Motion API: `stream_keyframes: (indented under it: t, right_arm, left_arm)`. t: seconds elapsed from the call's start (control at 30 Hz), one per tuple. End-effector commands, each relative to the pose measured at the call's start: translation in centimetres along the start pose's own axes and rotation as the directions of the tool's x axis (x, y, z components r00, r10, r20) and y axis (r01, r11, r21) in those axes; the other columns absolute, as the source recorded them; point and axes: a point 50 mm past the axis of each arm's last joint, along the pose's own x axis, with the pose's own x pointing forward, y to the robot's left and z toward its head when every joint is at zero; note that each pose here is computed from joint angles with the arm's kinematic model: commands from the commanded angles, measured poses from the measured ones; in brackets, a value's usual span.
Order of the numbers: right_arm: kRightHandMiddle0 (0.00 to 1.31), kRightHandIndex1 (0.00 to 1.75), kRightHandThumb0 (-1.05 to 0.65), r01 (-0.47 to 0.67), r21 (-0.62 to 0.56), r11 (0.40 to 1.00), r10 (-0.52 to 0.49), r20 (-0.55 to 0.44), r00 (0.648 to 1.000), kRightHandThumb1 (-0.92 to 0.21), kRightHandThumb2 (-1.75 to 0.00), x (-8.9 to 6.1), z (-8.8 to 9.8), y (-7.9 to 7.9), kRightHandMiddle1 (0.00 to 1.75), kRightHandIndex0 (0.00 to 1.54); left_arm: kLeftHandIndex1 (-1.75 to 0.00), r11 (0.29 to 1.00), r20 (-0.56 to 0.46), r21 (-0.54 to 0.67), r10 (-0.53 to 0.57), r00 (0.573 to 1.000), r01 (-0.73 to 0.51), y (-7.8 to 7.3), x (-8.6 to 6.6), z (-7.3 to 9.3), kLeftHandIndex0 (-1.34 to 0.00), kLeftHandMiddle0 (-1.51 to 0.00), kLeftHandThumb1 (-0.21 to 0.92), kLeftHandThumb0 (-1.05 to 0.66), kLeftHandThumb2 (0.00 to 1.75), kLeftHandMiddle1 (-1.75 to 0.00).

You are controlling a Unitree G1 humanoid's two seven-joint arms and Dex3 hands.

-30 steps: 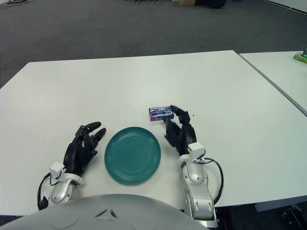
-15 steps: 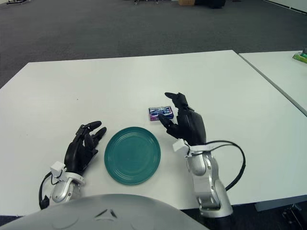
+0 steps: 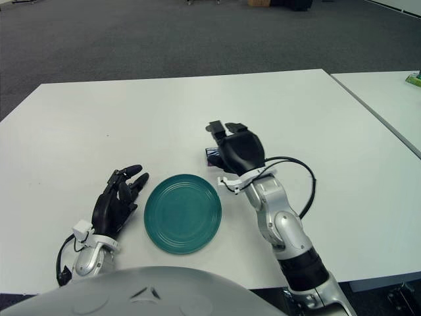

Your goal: Put the gum into the plate.

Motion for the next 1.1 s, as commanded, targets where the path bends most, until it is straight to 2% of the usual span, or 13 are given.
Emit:
stream_keyframes:
  t: [0.0,0.47,0.93,1.07]
  right_arm:
    - [0.0,0.0,-0.78,-0.061,-0.037,0.997,0.061,0.019,0.998,-0.92,-0.48,0.7,-0.2,0.6,0.85,0.4]
    - [0.0,0.0,-0.78,-0.231,0.018,0.973,0.23,0.069,0.971,-0.92,-0.43,1.9,0.1,2.9,0.66,0.31]
    - [0.0,0.01,-0.77,-0.372,-0.003,0.928,0.371,0.079,0.925,-0.92,-0.37,2.4,0.1,3.5,0.54,0.33]
    - [0.0,0.01,-0.76,-0.398,-0.015,0.917,0.398,0.076,0.914,-0.92,-0.38,3.1,-0.5,3.8,0.52,0.33]
  left_arm:
    - [-1.04,1.0,0.013,-0.006,-0.015,1.0,0.016,-0.1,0.1,0.0,-0.24,-0.46,0.92,-0.89,0.82,-0.35]
    - [-1.03,1.0,0.014,-0.012,-0.015,1.0,0.016,-0.2,0.1,0.0,-0.21,-0.49,0.92,-0.89,0.83,-0.36]
    - [-1.02,1.0,0.015,-0.018,-0.014,1.0,0.014,-0.3,0.1,0.0,-0.19,-0.46,0.92,-0.9,0.83,-0.34]
    - [-1.02,1.0,0.018,-0.022,-0.017,1.0,0.017,-0.3,0.1,0.0,-0.19,-0.47,0.92,-0.9,0.83,-0.35]
